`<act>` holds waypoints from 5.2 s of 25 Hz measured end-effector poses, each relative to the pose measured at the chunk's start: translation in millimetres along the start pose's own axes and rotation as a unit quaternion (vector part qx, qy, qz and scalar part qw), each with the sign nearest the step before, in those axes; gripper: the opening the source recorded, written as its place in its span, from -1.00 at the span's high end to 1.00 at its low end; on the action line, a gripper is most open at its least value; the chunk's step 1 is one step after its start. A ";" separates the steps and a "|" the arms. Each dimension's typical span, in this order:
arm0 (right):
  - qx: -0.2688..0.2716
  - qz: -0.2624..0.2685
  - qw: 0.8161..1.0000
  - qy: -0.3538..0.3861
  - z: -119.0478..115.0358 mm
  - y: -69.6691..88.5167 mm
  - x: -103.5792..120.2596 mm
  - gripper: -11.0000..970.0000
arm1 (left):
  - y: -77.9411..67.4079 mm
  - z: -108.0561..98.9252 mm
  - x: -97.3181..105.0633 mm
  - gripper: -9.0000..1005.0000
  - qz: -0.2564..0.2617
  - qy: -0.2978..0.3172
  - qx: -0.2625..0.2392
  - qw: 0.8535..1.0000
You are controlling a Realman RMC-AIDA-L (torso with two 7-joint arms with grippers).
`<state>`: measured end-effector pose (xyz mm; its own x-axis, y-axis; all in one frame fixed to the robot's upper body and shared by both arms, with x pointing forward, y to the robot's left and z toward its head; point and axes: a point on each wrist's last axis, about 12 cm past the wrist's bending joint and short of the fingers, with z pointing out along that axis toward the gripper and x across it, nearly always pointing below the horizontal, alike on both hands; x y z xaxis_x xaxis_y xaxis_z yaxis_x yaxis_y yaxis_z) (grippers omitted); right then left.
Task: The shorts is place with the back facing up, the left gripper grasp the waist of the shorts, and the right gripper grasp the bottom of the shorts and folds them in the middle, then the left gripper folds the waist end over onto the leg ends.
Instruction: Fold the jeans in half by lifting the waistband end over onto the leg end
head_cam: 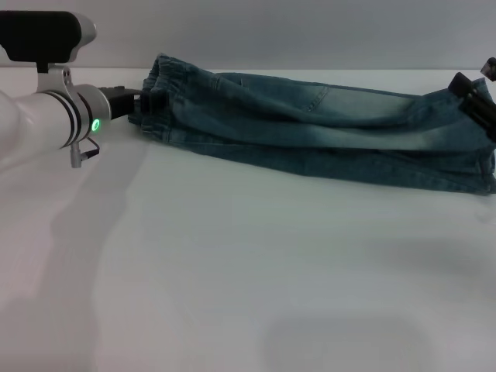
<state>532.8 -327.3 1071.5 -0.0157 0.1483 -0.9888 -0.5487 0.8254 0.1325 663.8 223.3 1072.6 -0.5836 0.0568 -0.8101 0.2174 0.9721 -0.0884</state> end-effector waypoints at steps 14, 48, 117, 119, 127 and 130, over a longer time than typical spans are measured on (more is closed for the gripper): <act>-0.001 -0.002 1.000 -0.001 2.3 -0.6 -1.3 -0.35 | -9.0 0.9 4.4 -0.59 0.002 0.019 0.026 0.999; 0.009 0.002 1.000 0.000 -3.5 -1.8 0.8 -0.35 | -25.5 2.9 4.7 0.05 0.062 0.011 0.030 0.998; 0.119 -0.015 0.990 0.071 70.2 -11.3 18.9 -0.35 | -54.7 -37.3 -75.3 0.87 0.171 -0.098 0.109 0.974; 0.120 -0.016 0.990 0.078 76.0 -10.9 18.7 -0.35 | -64.3 -40.5 -78.7 0.87 0.179 -0.104 0.122 0.971; 0.113 -0.024 0.987 0.114 103.2 -4.0 19.2 -0.35 | -91.9 -51.1 -95.1 0.87 0.205 -0.127 0.156 0.958; 0.105 -0.032 0.986 0.127 110.8 -0.7 19.6 -0.35 | -100.5 -55.7 -106.0 0.87 0.215 -0.142 0.164 0.952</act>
<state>625.4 -264.6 1059.6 -0.2101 -0.0276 -0.9773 -0.3701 0.9275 0.0533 660.2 132.3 1199.6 -0.1610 0.3243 -0.9321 0.6482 0.7470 0.1480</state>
